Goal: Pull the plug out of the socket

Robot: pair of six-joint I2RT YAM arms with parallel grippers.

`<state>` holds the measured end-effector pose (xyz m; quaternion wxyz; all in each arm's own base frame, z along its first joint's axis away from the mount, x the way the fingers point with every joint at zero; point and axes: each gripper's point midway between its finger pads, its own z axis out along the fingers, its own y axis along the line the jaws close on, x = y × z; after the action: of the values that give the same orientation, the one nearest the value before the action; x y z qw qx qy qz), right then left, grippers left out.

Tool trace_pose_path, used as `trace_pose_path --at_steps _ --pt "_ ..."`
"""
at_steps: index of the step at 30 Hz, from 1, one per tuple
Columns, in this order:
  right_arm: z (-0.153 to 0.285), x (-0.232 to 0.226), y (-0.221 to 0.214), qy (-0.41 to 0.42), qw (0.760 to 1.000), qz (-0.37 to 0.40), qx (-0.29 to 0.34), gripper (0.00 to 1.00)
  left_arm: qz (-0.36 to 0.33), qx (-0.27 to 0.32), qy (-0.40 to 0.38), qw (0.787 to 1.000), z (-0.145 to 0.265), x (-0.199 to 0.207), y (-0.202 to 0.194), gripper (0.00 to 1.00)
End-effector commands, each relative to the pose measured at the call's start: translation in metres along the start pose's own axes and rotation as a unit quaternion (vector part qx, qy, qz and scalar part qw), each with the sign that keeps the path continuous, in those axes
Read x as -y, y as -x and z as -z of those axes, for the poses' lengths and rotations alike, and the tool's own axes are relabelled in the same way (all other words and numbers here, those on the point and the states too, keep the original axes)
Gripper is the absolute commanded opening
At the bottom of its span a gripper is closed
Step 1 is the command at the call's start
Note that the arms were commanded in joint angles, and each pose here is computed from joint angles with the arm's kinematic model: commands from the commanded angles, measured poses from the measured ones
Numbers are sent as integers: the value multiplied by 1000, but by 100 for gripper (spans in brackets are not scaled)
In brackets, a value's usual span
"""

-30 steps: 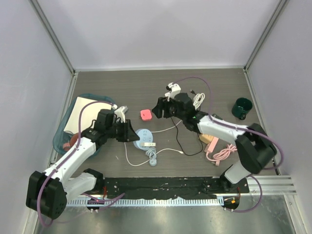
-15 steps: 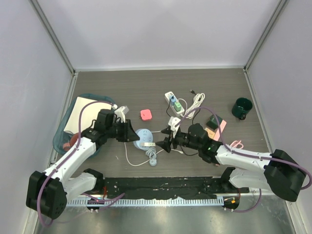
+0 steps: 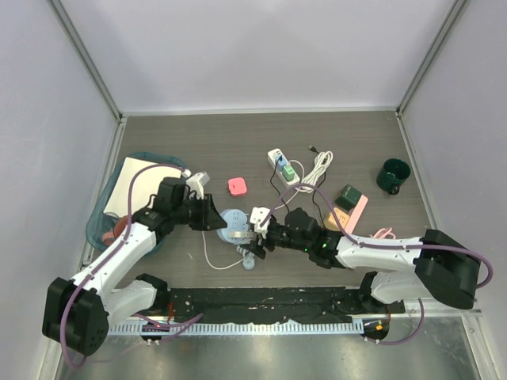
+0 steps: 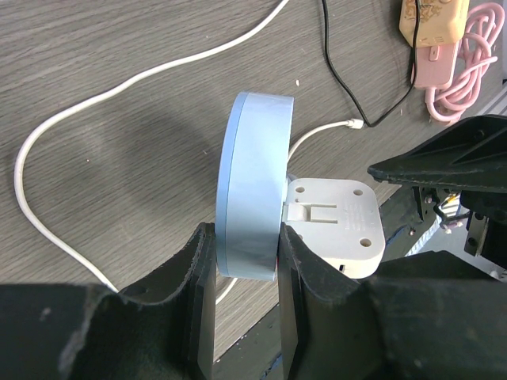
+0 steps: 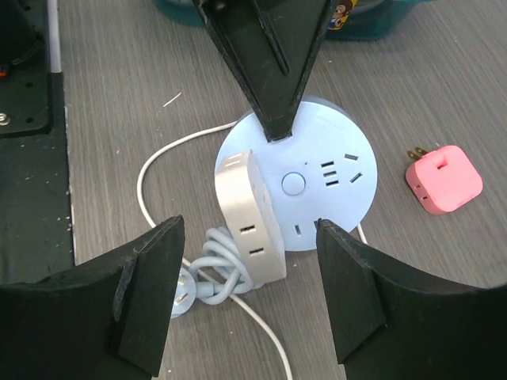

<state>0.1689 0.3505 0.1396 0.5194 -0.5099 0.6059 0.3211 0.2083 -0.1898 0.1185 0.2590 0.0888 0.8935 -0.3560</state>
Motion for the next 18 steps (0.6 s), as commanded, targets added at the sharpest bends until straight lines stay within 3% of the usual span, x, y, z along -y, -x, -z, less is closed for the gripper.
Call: trace_pose_path --at_steps 1,11,18 --pt "-13 13 28 -31 998 45 22 71 -12 -14 -12 1000 0 7 -4 0" --pt "-24 -11 6 -24 997 74 -11 58 -15 -11 -11 1000 0 8 -4 0" --pt "-19 4 9 -70 993 93 -14 16 -13 -20 9 1000 -2 1 -8 0"
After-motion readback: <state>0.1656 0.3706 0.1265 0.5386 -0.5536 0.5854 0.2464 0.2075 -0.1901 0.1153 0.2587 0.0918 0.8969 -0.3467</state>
